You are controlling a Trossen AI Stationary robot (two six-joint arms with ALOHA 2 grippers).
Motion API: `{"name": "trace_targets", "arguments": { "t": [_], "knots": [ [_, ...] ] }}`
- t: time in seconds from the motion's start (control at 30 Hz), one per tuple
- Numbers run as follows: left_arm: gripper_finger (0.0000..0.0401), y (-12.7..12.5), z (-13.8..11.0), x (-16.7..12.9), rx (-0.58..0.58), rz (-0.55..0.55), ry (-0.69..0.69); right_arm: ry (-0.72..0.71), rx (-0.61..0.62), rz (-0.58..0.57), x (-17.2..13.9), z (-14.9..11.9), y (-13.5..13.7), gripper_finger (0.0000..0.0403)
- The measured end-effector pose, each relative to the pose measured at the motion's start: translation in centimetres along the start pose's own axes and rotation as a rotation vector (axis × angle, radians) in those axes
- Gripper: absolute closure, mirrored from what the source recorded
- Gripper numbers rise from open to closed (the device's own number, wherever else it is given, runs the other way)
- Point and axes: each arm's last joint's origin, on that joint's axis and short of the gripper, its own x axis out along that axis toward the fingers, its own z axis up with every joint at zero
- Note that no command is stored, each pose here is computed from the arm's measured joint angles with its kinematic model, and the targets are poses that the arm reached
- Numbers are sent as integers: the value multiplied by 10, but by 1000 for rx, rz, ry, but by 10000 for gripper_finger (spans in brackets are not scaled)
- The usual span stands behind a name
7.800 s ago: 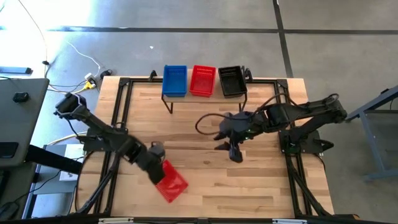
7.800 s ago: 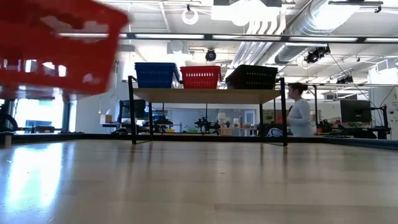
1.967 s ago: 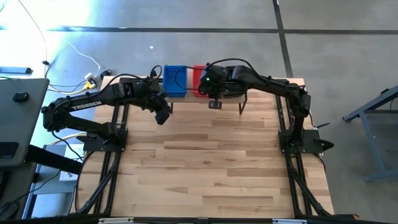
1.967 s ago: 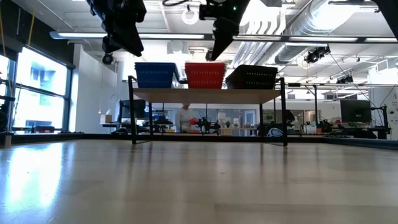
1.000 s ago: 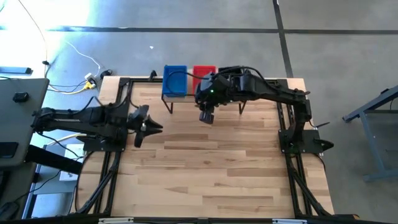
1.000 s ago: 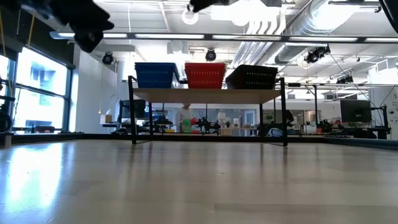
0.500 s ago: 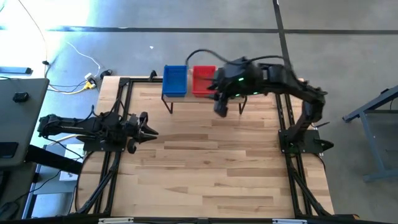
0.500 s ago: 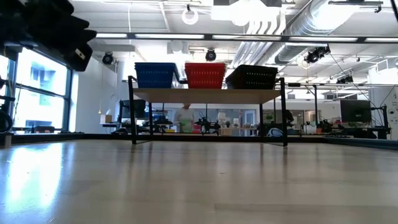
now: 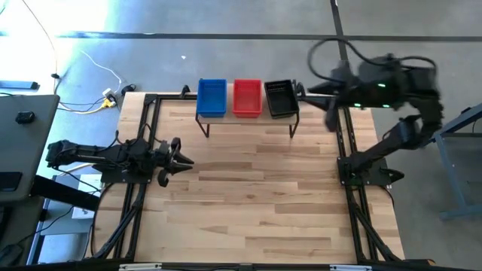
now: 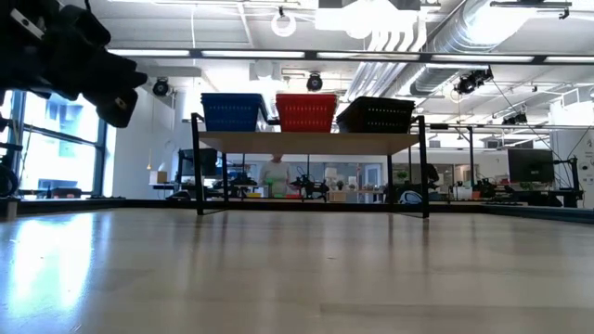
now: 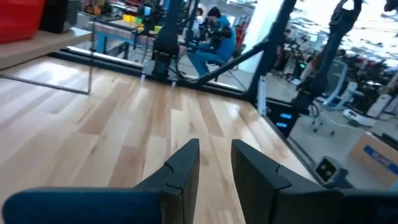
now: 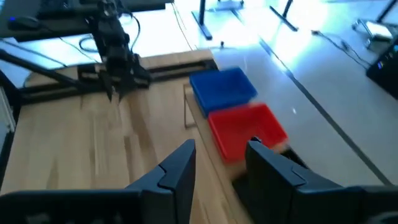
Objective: Stack baskets on shelf by color
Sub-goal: Return to Home Position
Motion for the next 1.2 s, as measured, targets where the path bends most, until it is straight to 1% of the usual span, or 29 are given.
{"name": "trace_targets", "arguments": {
  "t": [0.07, 0.2, 0.3, 0.43, 0.53, 0.67, 0.83, 1.0, 1.2],
  "knots": [
    [318, 2, 0, 0, -6, 19, 2, 32, 18, -20, -17, -10, -2, 277],
    [318, 5, -1, 0, -69, 67, 7, 56, 9, -71, -42, -26, -1, 277],
    [318, 7, -5, -1, -126, 128, 26, 18, -50, -76, -54, -34, 2, 277],
    [318, 10, -10, -1, -126, 199, 68, 34, -63, -112, -57, -62, 1, 277],
    [318, 11, -12, -2, -124, 218, 85, 22, -41, -102, -52, -85, 1, 277],
    [318, 11, -12, -2, -122, 217, 85, -39, -20, -62, -40, -114, 2, 277],
    [318, 11, -12, -2, -93, 216, 87, -62, -17, 21, -19, -154, 7, 277],
    [318, 11, -12, -2, -79, 215, 89, -49, 13, 51, 3, -197, 11, 277],
    [318, 11, -12, -2, -79, 215, 89, -130, 70, 100, 30, -240, 18, 277]
  ]
}}
